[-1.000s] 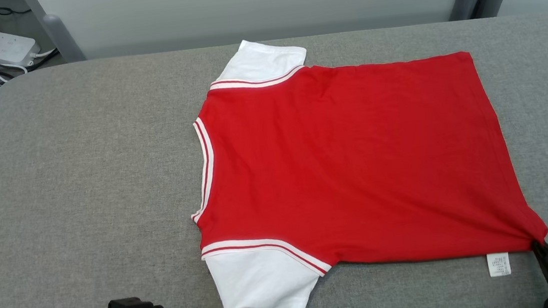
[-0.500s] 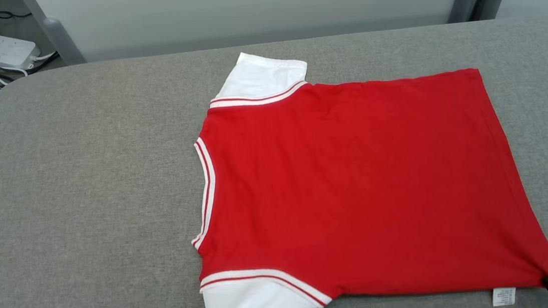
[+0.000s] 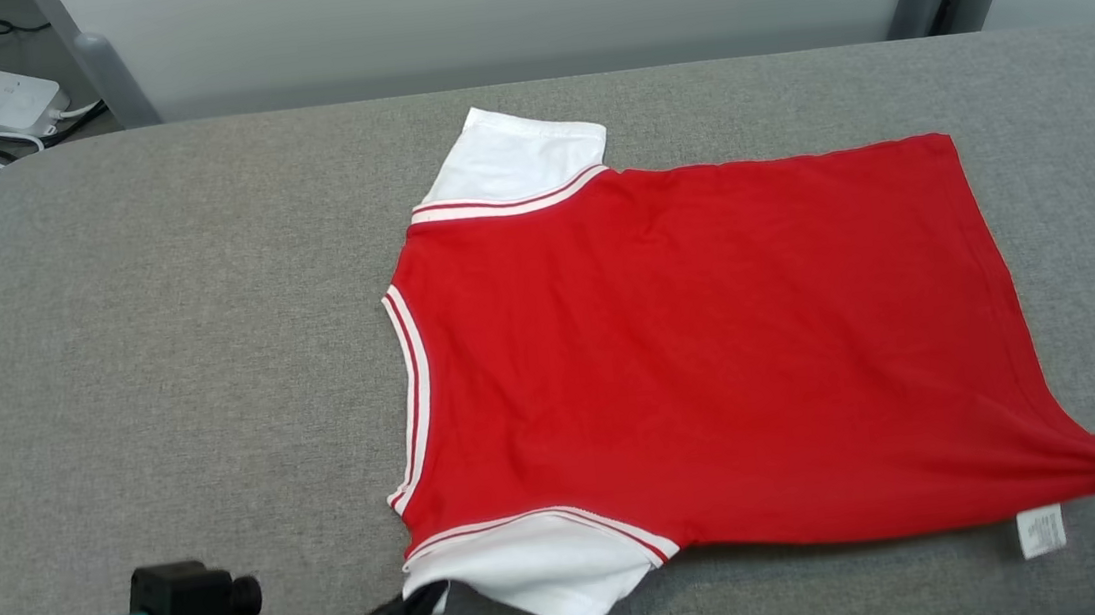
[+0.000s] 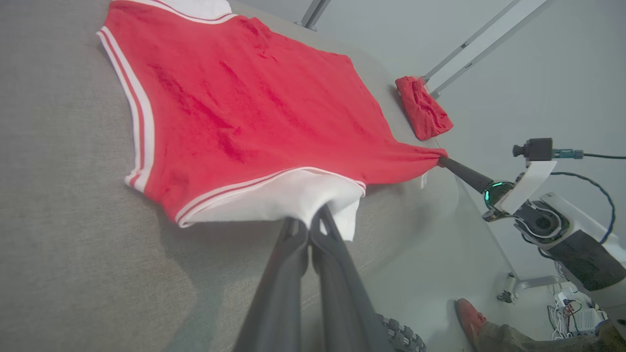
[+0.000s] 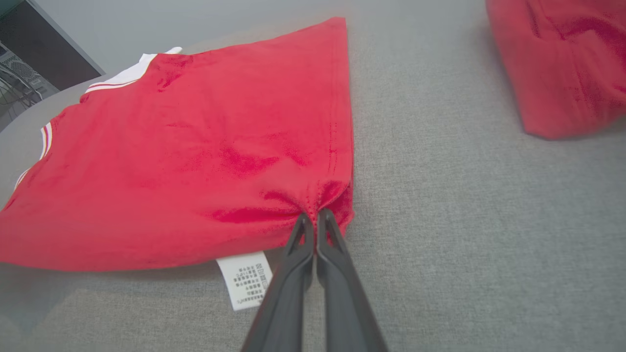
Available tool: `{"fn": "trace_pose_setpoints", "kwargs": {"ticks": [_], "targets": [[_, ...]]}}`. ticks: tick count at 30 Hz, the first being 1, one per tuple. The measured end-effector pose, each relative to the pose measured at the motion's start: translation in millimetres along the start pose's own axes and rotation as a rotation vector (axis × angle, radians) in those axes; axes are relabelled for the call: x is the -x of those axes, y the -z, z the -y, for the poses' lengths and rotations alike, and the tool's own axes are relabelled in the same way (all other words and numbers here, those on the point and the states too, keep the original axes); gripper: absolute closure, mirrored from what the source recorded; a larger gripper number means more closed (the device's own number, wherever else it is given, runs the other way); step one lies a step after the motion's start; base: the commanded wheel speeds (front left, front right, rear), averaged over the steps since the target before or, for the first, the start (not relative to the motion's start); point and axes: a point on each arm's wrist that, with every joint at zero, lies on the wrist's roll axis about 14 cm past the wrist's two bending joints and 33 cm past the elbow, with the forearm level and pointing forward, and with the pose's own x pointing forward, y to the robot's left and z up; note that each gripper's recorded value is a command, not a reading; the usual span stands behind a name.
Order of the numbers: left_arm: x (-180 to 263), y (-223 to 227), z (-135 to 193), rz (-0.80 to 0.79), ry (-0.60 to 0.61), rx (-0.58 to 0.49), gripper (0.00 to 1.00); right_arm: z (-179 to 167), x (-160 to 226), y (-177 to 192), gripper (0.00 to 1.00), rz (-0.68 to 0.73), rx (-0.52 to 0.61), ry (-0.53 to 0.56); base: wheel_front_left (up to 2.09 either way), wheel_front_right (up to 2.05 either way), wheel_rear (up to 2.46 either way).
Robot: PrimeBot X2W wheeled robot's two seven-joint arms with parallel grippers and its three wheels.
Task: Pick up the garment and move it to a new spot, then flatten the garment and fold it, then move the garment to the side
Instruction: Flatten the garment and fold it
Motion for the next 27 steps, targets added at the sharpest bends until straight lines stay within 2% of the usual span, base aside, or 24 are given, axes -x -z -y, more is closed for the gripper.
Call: {"fn": "trace_pose_setpoints", "kwargs": {"ticks": [13,27], "targets": [[-46.0,-46.1,-13.8,0.129,0.035,-0.082,1.0,-5.4,-57.6,-29.3,1.0,-0.024,0.043,-0.009,0.0,0.0,0.0],[-99.0,-60.3,-47.2,0.126,-0.002,-0.076,1.0,-22.6,-116.2,-23.6,1.0,-0.08,0.045,-0.046,0.0,0.0,0.0]]}}
